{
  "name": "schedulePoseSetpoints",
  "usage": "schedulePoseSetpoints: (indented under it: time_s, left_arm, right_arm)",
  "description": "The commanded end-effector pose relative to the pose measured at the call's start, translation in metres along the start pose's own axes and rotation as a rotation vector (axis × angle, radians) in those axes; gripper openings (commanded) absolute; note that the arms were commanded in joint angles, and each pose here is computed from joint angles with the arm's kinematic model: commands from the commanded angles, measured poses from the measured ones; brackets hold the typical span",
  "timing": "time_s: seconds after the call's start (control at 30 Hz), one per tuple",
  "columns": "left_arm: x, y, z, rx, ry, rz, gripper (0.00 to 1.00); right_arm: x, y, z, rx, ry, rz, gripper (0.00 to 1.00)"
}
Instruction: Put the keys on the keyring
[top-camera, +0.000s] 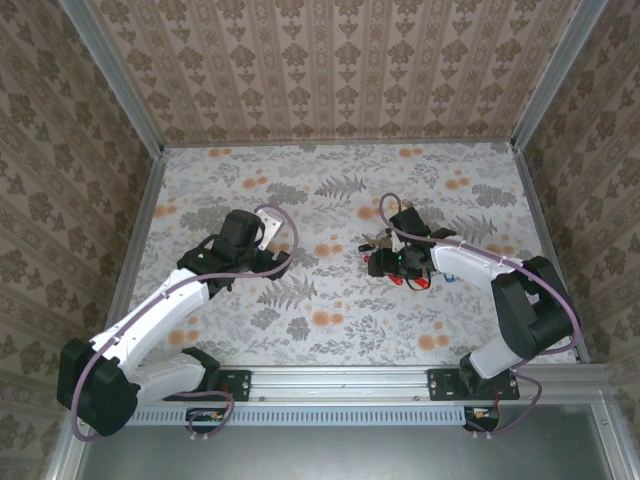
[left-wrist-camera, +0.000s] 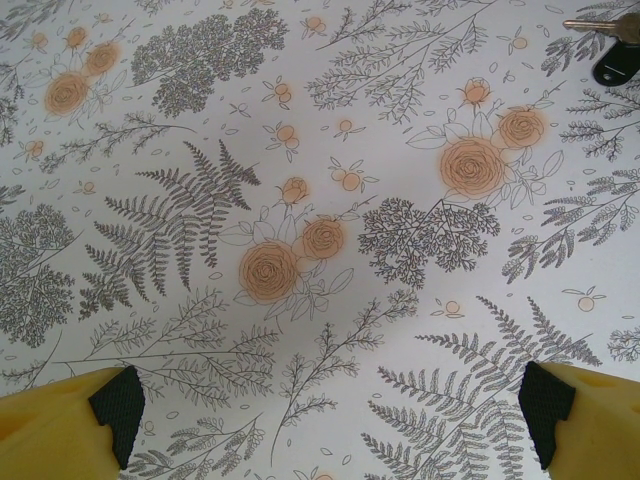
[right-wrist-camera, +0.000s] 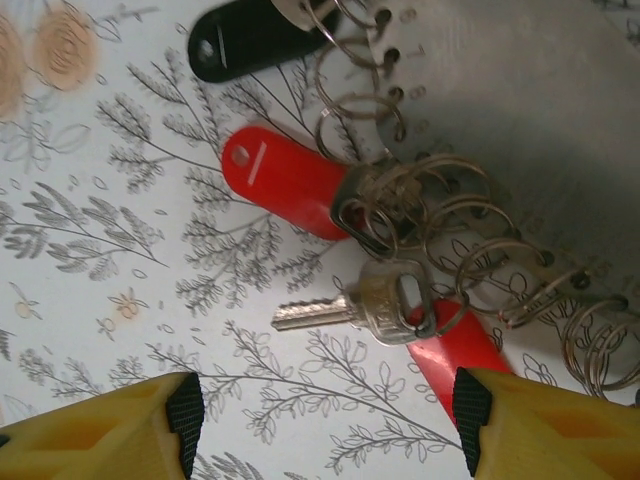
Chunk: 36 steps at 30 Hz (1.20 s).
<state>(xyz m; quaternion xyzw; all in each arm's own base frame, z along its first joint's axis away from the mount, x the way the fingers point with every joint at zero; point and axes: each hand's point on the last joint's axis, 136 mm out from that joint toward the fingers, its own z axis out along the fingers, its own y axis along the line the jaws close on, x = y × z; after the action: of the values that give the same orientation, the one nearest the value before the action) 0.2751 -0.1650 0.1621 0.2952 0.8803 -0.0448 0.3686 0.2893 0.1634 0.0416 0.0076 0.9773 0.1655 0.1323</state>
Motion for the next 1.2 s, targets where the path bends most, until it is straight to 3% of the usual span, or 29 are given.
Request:
schedulePoseSetpoints:
  time_s: [0.0, 0.23, 0.6, 0.83, 1.0, 1.17]
  left_arm:
    - [0.003, -0.001, 0.0, -0.003, 0.009, 0.027, 1.0]
    - [0.003, -0.002, 0.001, -0.001, 0.01, 0.028, 1.0]
    - [0.003, -0.002, 0.001, 0.001, 0.01, 0.03, 1.0]
    - [0.002, -0.002, -0.001, -0.001, 0.004, 0.031, 1.0]
    - [0.0, -0.004, -0.002, 0.007, -0.004, 0.034, 1.0]
    - [-0.002, -0.006, -0.004, 0.02, -0.016, 0.038, 1.0]
  right_arm:
    - [0.013, -0.011, 0.007, 0.032, 0.025, -0.009, 0.71]
    - [0.022, -0.009, 0.018, 0.016, 0.048, -0.005, 0.71]
    - [0.015, 0.05, 0.029, -0.155, 0.063, 0.029, 0.71]
    - [-0.023, 0.061, -0.012, -0.147, 0.023, -0.006, 0.7]
    - [-0.036, 0.005, -0.046, 0.009, -0.013, 0.201, 0.51]
    - [-0.025, -0.027, -0.046, 0.128, 0.048, 0.331, 0.37]
